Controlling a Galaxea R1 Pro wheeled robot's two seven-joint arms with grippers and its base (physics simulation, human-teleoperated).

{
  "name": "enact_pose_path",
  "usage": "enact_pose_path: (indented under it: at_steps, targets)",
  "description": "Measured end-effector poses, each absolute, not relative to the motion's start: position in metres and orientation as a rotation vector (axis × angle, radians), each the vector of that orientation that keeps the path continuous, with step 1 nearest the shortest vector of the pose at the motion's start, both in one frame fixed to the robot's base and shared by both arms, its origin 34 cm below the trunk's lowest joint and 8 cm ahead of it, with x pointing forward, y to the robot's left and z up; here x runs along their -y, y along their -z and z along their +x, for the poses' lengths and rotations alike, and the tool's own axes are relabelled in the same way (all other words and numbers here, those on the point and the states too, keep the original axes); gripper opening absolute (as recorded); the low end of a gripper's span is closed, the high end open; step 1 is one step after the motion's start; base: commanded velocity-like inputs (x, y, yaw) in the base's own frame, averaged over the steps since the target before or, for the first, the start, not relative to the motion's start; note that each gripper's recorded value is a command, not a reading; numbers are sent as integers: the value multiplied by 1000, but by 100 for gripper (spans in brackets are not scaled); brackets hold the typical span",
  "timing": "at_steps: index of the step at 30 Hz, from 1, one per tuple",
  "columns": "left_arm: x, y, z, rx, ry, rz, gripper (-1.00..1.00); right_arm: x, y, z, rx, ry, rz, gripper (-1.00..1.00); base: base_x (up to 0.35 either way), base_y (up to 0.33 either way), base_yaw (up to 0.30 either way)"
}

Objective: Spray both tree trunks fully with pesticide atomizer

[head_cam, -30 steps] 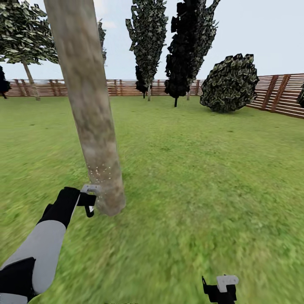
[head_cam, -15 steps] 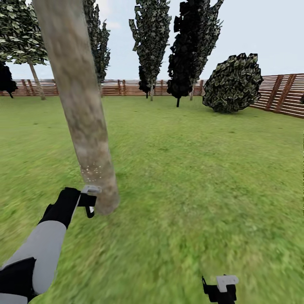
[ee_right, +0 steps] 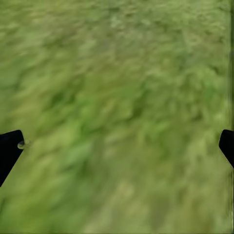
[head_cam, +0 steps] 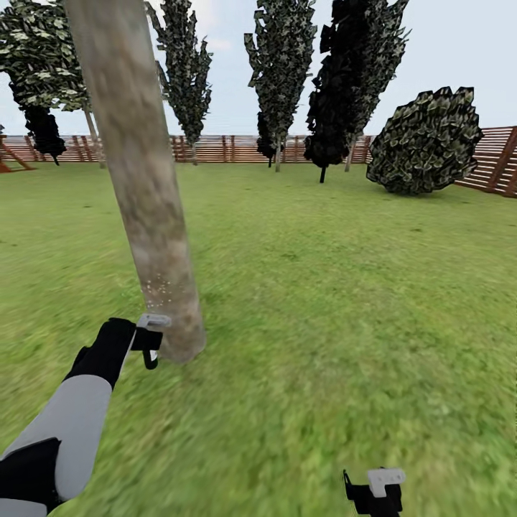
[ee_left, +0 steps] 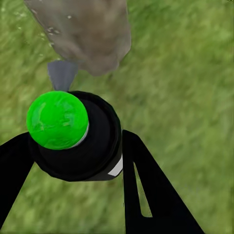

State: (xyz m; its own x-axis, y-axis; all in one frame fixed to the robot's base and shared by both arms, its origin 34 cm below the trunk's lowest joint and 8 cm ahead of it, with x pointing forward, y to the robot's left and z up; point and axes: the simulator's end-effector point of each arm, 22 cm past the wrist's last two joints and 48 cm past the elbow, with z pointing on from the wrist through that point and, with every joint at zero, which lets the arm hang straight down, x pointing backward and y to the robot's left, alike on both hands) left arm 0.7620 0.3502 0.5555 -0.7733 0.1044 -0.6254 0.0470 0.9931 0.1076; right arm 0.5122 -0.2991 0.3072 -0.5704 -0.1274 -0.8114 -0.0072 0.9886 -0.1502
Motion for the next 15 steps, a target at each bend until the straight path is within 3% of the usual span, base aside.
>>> enact_pose_path:
  at_steps: [7,15]
  targets:
    - [-354,-556,762,-2455,-125,99,-100,301,-307,512,-2174,163,-93,100,89,-272,1]
    - [-403,-545,745,-2478,-245,49,-100,299,-308,513,-2172,160,-94,100,87,-272,16]
